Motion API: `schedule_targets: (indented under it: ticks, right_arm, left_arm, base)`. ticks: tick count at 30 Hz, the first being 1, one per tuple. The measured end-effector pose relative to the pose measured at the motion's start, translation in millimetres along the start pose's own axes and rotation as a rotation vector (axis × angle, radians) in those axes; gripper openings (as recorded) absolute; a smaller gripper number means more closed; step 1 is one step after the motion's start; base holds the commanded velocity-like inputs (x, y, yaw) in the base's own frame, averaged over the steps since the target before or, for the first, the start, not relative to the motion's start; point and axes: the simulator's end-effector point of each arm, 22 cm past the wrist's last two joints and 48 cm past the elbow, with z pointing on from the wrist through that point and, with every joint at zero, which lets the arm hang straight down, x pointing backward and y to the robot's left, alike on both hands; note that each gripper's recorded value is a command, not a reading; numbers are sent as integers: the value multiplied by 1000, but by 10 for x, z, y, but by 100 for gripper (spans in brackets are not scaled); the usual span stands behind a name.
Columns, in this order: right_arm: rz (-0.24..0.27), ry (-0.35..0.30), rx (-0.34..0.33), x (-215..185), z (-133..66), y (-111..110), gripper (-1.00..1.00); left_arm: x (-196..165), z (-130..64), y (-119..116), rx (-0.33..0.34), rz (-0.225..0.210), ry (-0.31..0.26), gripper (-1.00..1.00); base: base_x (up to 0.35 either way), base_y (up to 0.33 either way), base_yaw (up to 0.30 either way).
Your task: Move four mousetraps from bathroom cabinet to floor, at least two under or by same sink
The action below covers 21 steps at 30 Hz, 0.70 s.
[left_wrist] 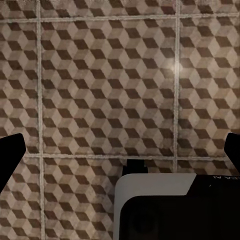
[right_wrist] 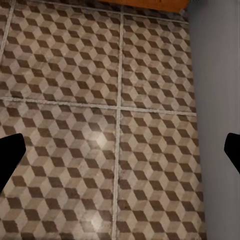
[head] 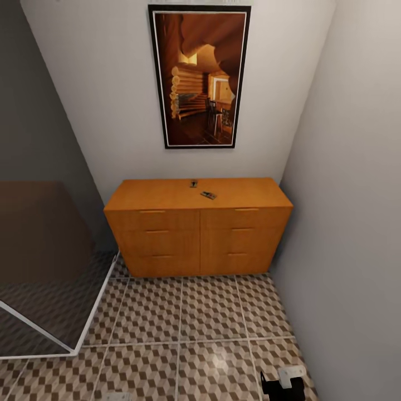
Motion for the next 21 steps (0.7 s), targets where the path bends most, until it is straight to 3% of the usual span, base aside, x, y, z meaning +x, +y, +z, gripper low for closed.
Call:
schedule_targets:
  ticks: [21]
  right_arm:
    - [5,-34,1,-169,-19,11,100]
  left_arm:
    - [-153,-41,2,0,-3,-34,100]
  base:
    - [0,0,0]
